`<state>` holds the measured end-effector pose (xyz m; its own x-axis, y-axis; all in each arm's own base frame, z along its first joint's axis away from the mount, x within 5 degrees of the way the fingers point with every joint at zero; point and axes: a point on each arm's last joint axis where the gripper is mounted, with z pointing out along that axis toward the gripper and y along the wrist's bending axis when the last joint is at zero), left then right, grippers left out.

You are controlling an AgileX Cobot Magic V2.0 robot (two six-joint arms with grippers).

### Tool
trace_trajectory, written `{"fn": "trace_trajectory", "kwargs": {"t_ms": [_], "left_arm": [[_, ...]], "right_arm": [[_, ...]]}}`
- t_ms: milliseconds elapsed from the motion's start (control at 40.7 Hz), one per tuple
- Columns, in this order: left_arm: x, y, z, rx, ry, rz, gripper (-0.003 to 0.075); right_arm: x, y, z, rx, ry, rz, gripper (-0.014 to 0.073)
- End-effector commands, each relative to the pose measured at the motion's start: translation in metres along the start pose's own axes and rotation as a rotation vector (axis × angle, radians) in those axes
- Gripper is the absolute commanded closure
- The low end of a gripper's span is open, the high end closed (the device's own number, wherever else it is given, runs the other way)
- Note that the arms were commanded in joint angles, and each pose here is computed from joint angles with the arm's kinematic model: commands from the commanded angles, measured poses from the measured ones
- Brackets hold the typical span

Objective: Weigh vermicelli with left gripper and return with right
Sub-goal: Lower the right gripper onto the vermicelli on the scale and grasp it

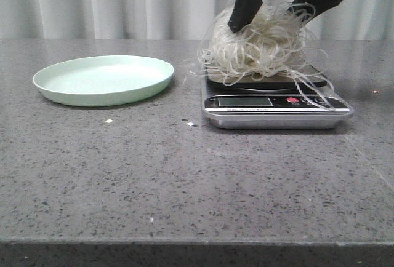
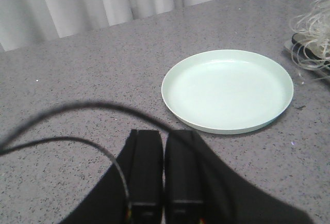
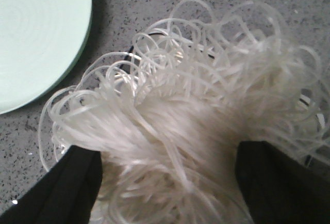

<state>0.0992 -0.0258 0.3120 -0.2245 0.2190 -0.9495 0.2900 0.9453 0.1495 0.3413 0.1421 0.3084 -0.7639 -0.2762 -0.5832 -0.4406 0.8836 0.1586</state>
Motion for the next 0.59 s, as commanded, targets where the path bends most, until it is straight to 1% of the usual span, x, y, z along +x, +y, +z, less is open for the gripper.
{"fn": "trace_trajectory", "kwargs": {"t_ms": [0, 74, 147, 221, 270, 319, 344, 393, 565], "left_arm": [[-0.0148, 0.0022, -0.0025, -0.014, -0.101, -0.014, 0.0584], [-0.0148, 0.0022, -0.0025, -0.014, -0.101, -0.014, 0.0584], [-0.0148, 0.0022, -0.0025, -0.013, -0.101, -0.015, 0.0584], [-0.0148, 0.0022, -0.0025, -0.013, -0.101, -0.015, 0.0584], [-0.0148, 0.0022, -0.0025, -0.013, -0.101, -0.015, 0.0584], [-0.0148, 0.0022, -0.0025, -0.013, -0.101, -0.015, 0.0584], [-0.0148, 0.0022, -0.0025, -0.013, -0.101, -0.015, 0.0584], [-0.0148, 0.0022, -0.0025, -0.013, -0.101, -0.015, 0.0584], [-0.0155, 0.0023, -0.0025, -0.014, -0.109, -0.015, 0.0584]], "right_arm": [[0.0011, -0.0020, -0.0006, 0.016, 0.037, -0.031, -0.0024], [0.0018, -0.0023, 0.0016, 0.015, 0.047, -0.030, 0.0008], [0.0020, -0.0024, 0.0021, 0.015, 0.049, -0.030, 0.0089], [0.0021, -0.0024, 0.0021, 0.014, 0.050, -0.030, 0.0214], [0.0024, -0.0023, 0.0021, 0.013, 0.053, -0.030, 0.0330], [0.0030, -0.0022, 0.0020, 0.012, 0.059, -0.029, 0.0428], [0.0033, -0.0021, 0.0020, 0.010, 0.063, -0.029, 0.0461], [0.0035, -0.0021, 0.0020, 0.010, 0.065, -0.029, 0.0431], [0.0004, -0.0007, -0.0045, 0.010, 0.045, -0.032, 0.0444]]}}
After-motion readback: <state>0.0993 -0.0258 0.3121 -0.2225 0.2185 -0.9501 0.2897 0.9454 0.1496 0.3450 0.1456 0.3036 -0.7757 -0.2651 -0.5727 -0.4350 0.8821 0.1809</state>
